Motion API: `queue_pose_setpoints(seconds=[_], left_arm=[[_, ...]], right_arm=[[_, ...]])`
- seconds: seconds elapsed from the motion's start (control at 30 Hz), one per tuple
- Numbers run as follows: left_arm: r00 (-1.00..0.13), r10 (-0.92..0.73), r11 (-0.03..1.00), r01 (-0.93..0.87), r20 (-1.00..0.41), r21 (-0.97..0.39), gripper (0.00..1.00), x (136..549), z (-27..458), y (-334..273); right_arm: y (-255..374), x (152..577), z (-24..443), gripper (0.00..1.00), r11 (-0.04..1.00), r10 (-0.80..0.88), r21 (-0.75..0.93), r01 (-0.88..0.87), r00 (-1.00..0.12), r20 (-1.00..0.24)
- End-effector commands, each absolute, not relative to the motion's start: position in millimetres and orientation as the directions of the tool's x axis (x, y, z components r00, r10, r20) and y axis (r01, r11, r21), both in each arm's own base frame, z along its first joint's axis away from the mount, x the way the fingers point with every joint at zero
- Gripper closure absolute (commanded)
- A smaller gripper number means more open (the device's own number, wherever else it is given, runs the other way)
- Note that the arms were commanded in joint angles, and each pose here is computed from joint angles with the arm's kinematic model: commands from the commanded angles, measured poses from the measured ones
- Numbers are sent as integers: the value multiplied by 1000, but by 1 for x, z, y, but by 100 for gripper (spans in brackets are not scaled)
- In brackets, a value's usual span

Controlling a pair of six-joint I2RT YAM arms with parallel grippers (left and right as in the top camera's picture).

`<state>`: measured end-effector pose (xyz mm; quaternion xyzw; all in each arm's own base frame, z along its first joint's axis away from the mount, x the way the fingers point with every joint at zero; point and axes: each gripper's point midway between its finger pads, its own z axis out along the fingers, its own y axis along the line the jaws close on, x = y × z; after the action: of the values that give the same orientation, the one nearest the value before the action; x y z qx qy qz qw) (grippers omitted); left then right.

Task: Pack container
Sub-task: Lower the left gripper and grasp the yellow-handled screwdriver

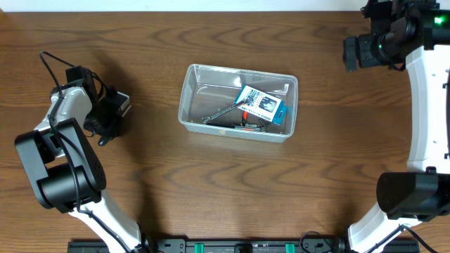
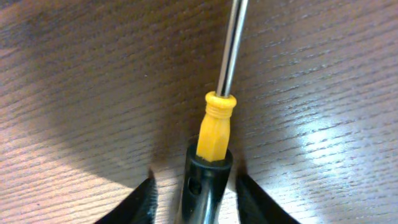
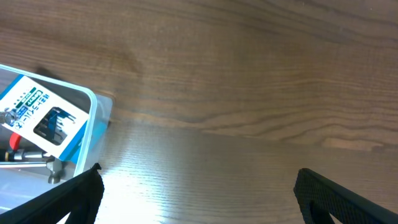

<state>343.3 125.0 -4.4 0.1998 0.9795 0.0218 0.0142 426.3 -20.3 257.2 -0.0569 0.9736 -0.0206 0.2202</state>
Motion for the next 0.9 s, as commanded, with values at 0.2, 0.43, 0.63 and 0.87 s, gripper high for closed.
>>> queue_pose_setpoints(seconds=[0.2,0.43,0.63,0.87], left_arm=[[-922,387,922,387,32,-1,70,325,-22,120],[-922,387,922,387,32,0,78,325,-22,120],[-922,387,922,387,32,0,87,325,-22,120],[-922,387,922,387,32,0,92,325,-21,120]], right_arm=[[-24,427,252,1,992,-123,-72,-102,-904,-410],[-24,427,252,1,992,-123,-72,-102,-904,-410],[-24,427,252,1,992,-123,-72,-102,-904,-410],[-24,427,252,1,992,-123,-72,-102,-904,-410]])
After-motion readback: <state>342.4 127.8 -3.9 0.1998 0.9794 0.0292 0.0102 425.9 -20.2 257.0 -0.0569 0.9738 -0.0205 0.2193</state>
